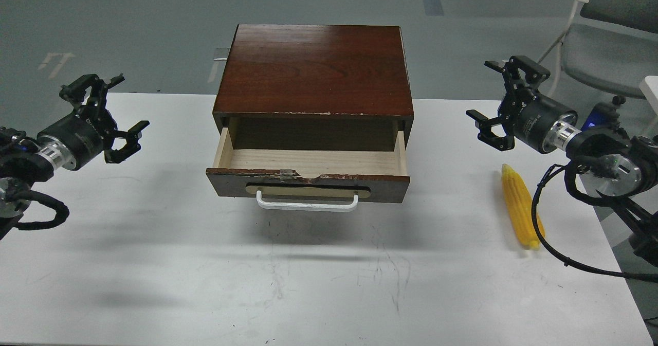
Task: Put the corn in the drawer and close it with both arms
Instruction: 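Move the right gripper back and away from the yellow corn cob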
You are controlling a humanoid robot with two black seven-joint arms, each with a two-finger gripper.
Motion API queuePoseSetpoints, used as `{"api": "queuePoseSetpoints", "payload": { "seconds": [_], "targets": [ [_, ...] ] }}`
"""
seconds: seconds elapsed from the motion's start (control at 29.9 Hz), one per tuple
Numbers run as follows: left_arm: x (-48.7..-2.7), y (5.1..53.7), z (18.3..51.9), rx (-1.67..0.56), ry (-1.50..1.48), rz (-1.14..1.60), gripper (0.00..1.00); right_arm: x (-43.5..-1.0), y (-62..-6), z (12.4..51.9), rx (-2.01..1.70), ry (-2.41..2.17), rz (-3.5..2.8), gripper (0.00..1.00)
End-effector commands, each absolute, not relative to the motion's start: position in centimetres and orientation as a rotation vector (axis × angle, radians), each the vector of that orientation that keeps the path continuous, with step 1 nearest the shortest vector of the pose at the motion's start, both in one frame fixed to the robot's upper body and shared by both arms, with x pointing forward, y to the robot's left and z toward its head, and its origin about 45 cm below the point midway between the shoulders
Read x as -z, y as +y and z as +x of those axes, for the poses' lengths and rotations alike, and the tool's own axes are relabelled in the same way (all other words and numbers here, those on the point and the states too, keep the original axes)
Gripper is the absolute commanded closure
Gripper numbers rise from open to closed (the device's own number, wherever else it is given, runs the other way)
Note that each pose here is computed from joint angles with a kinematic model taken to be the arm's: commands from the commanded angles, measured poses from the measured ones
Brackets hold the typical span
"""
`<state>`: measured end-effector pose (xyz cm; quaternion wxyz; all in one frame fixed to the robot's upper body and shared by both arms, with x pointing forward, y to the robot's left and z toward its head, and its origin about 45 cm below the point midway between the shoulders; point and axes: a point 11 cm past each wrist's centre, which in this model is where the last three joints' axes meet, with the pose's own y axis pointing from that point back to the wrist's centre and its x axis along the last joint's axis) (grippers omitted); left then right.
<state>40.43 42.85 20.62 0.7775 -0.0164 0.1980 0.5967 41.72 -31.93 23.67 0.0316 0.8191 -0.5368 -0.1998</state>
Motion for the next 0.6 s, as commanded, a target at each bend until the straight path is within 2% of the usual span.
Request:
{"api": "queuePoseSetpoints", "payload": {
  "seconds": [0.0,0.3,0.57],
  "targets": [
    [-20.2,42.0,40.7,-1.274,0.434,-0.028,0.02,-24.3,-33.1,41.8,0.596,-1.691,2.512,0.00],
    [-19.3,40.4,41.3,-1.260,0.455,-0.051,0.02,-27.8,-36.1,41.1,0.537,-1.804,2.568,0.00],
    [-19.7,41.0,41.2,-1.273,0.446,-0.051,0.02,-27.0,-38.1,37.5,0.558,-1.622,2.703,0.00]
  ]
}}
